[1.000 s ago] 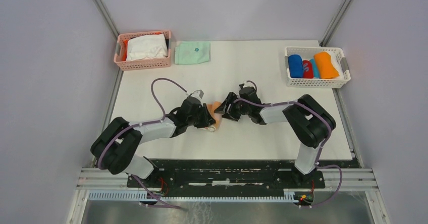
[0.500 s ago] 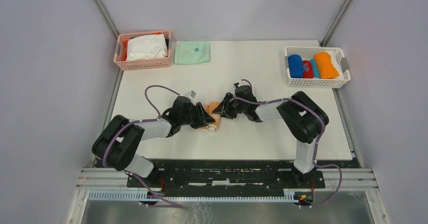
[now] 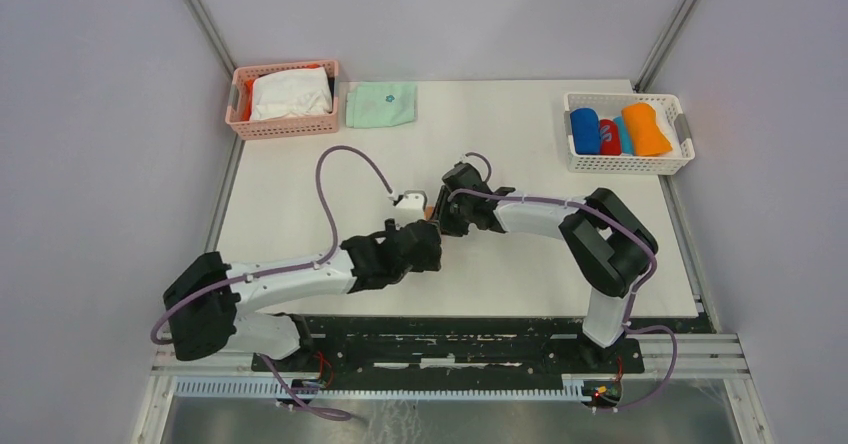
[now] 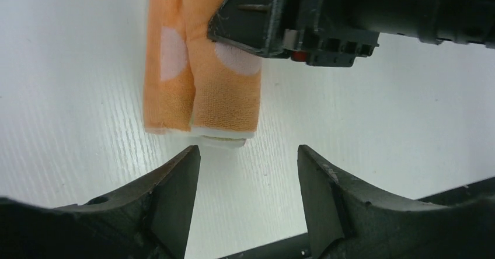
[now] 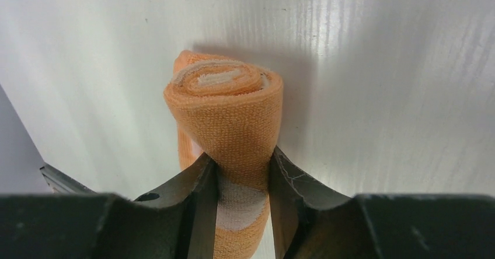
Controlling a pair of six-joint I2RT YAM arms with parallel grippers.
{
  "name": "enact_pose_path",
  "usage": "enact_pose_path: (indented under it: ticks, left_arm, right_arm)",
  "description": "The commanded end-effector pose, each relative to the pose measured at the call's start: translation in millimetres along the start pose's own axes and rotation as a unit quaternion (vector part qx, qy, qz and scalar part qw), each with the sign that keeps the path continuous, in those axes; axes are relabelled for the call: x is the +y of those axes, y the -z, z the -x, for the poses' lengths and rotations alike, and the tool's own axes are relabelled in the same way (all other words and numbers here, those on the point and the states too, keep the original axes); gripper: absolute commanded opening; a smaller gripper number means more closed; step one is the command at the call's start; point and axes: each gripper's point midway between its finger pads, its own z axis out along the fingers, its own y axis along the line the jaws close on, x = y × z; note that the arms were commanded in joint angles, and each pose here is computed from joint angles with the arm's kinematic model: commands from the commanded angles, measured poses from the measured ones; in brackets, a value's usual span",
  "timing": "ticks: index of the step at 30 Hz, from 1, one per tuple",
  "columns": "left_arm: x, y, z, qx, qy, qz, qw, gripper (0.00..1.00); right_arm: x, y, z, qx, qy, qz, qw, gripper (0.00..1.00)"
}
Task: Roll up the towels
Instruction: Roll the towel at the center of the board.
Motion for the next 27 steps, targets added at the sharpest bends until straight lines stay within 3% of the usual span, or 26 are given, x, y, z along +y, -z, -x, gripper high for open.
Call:
enact_pose_path:
  ticks: [1,8,14,18,27]
  left_arm:
    - [9.5,5.1,24.4,-0.098,-0.104,0.119,0.983,0.69]
    - [-17.4,-10.7,17.7,-0.139,-0.226,0.177,0.948,0.69]
    - [-18.8,-32.0,2.3,-0.131,-0.286,0.203,0.927,0.67]
    - [-14.7,-38.9,-12.3,-0.113,-0.295,0.203,0.927,0.62]
    - [-31.3,-7.2,4.8,-0.156,-0.241,0.157,0.945,0.66]
  right_arm:
    - [-39.9,10.2,-10.5,0.012,0.014,-0.098,0.995,0.41]
    - [-36.7,12.1,-13.6,0.022,0.013,-0.093,0.995,0.41]
    - [-34.9,15.6,-13.4,0.022,0.013,-0.090,0.996,0.41]
    - [-33.5,17.1,-13.3,0.021,0.013,-0.087,0.996,0.41]
    - [-33.1,8.8,-18.8,0.035,-0.001,-0.079,0.996,0.41]
